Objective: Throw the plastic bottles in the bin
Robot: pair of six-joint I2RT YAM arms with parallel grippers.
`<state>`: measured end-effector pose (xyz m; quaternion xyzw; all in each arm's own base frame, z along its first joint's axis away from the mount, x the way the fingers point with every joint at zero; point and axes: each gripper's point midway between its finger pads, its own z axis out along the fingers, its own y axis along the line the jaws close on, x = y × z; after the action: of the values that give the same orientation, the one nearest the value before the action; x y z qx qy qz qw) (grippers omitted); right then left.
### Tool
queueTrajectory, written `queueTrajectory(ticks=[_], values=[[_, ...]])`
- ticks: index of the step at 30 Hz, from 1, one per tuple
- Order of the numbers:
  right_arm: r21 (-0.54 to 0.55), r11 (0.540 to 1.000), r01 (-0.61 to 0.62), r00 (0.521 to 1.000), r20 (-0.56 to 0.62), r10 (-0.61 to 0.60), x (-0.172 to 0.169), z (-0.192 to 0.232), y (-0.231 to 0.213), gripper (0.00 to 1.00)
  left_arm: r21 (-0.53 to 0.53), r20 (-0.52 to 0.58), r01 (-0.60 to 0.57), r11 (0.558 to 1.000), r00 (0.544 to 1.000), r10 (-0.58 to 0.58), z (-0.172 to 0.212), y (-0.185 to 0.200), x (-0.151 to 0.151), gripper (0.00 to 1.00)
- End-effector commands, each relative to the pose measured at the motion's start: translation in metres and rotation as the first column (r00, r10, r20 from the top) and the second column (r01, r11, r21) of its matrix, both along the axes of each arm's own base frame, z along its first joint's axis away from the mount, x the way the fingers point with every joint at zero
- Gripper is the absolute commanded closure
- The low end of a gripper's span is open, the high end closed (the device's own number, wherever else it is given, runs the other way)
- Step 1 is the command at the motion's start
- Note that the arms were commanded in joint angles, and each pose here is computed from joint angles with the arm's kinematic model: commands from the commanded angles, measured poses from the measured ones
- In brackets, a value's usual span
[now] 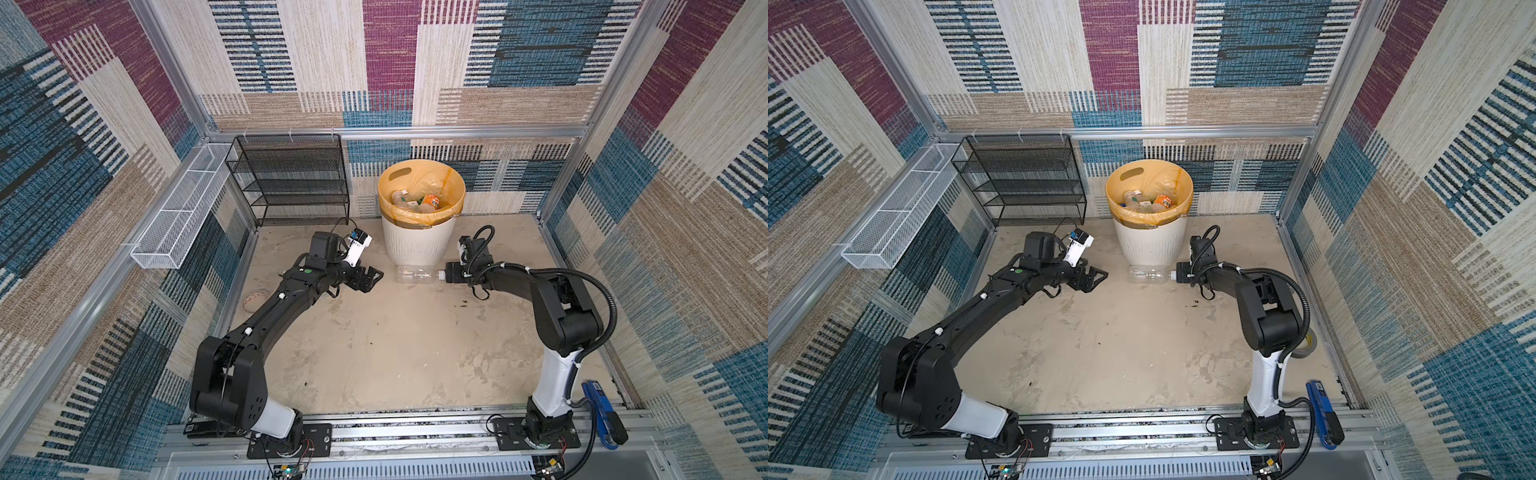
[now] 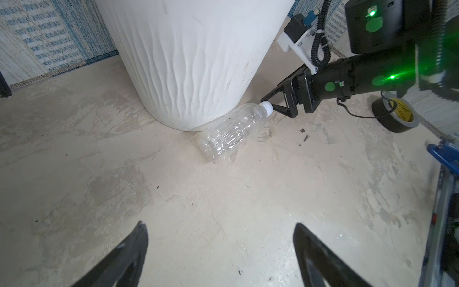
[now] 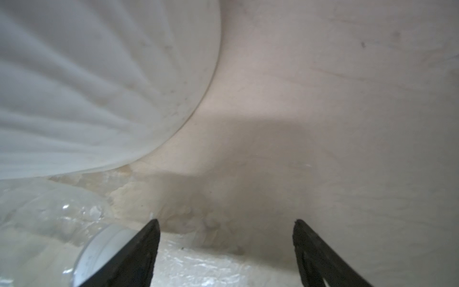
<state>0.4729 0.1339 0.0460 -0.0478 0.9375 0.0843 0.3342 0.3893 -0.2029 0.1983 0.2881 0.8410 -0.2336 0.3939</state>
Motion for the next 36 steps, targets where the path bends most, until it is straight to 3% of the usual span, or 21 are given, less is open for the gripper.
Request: queueTrajectory(ticks=[1,5,9,14,21,29,36], values=[[0.061,0.99,-0.126,0.991,0.059,0.123,-0.004,0.014,0.029,0.15,0.045,0.073,0.065,0.997,0.995,-0.068,0.006,-0.006,0.007,0.07],[0.107,0.973,-0.204,0.975,0.111,0.192,-0.021,0.029,0.043,0.16,0.112,0.121,0.13,0.985,0.982,-0.144,0.003,-0.012,0.012,0.06],[0.161,0.948,-0.273,0.957,0.145,0.251,-0.039,0.044,0.052,0.16,0.128,0.08,0.157,0.979,0.983,-0.168,-0.005,-0.017,0.019,0.05],[0.117,0.976,-0.181,0.979,0.121,0.167,-0.039,0.036,0.035,0.17,0.122,0.04,0.148,0.981,0.987,-0.154,-0.02,-0.029,0.023,0.05],[0.047,0.99,-0.134,0.987,0.098,0.129,-0.014,0.023,0.032,0.19,-0.005,-0.134,-0.077,0.997,0.988,0.076,-0.034,-0.029,0.039,0.1],[-0.05,0.975,-0.217,0.97,0.098,0.221,-0.006,0.011,0.06,0.19,-0.148,-0.284,-0.278,0.949,0.931,0.228,-0.035,-0.028,0.039,0.11],[0.111,0.937,-0.331,0.941,0.107,0.32,-0.047,0.03,0.096,0.19,-0.095,-0.387,-0.446,0.89,0.841,0.379,-0.051,-0.008,0.032,0.13]])
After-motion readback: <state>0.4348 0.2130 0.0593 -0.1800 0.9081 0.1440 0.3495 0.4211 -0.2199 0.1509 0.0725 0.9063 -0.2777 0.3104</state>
